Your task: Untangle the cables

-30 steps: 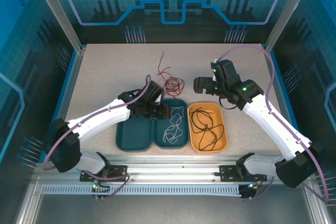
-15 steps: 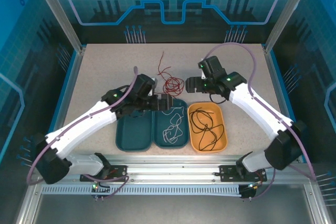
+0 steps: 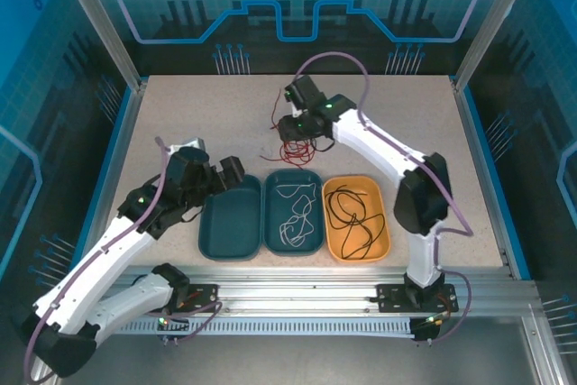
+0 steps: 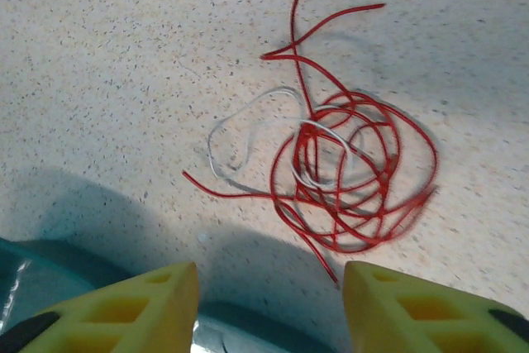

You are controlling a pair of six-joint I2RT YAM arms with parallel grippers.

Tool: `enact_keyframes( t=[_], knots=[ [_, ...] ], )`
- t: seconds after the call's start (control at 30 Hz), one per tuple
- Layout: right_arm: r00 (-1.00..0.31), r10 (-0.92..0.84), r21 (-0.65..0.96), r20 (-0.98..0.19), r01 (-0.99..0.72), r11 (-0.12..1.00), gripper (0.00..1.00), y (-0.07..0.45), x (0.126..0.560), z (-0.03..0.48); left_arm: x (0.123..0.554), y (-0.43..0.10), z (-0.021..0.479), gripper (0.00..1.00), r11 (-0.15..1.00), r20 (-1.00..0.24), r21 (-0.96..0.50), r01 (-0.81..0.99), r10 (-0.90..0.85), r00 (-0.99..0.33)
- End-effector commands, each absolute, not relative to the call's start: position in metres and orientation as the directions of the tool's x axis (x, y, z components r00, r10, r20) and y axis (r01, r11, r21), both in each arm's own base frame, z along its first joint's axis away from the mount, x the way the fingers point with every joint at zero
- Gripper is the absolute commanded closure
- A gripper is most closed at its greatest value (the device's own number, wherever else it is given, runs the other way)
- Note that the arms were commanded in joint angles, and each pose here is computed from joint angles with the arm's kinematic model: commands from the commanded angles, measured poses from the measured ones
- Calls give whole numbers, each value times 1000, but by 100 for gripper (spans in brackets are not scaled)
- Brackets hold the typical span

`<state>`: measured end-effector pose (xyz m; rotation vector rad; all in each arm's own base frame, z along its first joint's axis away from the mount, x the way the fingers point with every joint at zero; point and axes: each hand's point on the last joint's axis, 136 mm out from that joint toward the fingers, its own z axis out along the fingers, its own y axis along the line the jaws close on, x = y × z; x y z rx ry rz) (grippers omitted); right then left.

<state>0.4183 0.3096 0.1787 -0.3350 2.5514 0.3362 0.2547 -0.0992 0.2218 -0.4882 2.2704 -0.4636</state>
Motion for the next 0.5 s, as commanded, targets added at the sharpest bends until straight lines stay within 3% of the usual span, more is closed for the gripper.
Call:
enact_keyframes(
  t=[0.0,0.2,0.47],
  knots=[
    [-865,-166,133,-473,-257,957,57,323,416,155,255,-90,221,1,831,-598,-502,-240,-534,-598],
    [-885,-100,122,-456,-173,977,63,341,430,125,255,-90,211,1,836,-581,-489,-251,-526,-621],
    [-866,-1,152,-500,-89,984,56,350,450,108,258,-96,203,1,835,-563,-492,-244,-520,-642]
  ],
)
